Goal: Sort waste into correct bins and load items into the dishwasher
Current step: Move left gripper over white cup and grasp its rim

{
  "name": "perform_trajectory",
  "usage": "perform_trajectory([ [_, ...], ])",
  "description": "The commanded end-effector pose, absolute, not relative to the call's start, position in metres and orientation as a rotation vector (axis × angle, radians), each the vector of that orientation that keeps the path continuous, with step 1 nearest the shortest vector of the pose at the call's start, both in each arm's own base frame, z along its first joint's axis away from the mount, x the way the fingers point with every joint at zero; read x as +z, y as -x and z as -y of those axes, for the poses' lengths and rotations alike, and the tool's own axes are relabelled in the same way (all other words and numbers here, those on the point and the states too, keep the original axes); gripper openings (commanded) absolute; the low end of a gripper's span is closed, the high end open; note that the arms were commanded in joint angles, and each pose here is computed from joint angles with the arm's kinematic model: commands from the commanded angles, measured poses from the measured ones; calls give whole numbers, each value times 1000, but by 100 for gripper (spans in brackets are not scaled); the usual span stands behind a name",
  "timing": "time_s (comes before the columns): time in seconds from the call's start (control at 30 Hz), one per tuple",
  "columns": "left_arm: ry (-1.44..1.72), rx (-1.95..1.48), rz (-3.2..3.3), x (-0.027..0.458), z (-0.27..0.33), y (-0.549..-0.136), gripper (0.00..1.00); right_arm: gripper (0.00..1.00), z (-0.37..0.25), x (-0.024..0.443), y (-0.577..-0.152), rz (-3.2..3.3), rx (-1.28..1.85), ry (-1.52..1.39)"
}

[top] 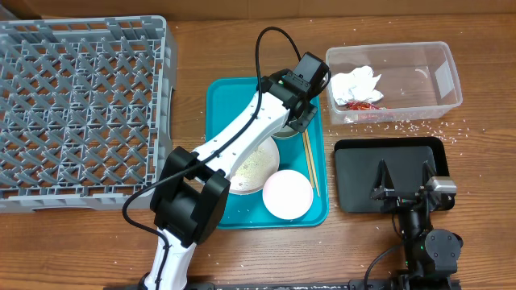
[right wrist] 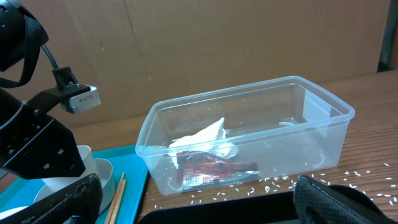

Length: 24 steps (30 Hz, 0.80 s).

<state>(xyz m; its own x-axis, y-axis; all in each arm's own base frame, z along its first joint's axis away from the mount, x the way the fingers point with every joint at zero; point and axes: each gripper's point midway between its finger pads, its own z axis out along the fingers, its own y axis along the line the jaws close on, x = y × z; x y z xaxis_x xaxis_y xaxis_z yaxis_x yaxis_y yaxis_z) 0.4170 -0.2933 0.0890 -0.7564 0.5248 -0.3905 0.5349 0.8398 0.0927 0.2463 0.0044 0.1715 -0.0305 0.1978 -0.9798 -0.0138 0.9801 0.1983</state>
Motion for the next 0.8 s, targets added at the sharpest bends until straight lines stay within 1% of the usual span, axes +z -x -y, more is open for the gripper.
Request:
perform_trajectory([
  [0.0,-823,-71,-2648,78,295,-409,31,100,-6,170,-246,-1592,169,-134],
  [0.2,-814,-60,-2667,70,294,-409,28,100,-6,170,-246,-1592,169,-134],
  [0.27,-805,-67,-2661,72,296,-410,25,100,-6,170,-246,-1592,169,-134],
  [0.47,-798,-69,-2660,72,296,-411,5,100,-6,170,-246,-1592,169,-134],
  [0.6,-764,-82,-2657,84,298,-413,4,100,-6,170,-246,-1592,169,-134],
  [0.67,-740,-94,-2644,98,299,-417,4,100,-6,170,-246,-1592,169,-134],
  [0.77,-701,-121,-2593,135,299,-427,4,100,-6,170,-246,-1592,169,-134],
])
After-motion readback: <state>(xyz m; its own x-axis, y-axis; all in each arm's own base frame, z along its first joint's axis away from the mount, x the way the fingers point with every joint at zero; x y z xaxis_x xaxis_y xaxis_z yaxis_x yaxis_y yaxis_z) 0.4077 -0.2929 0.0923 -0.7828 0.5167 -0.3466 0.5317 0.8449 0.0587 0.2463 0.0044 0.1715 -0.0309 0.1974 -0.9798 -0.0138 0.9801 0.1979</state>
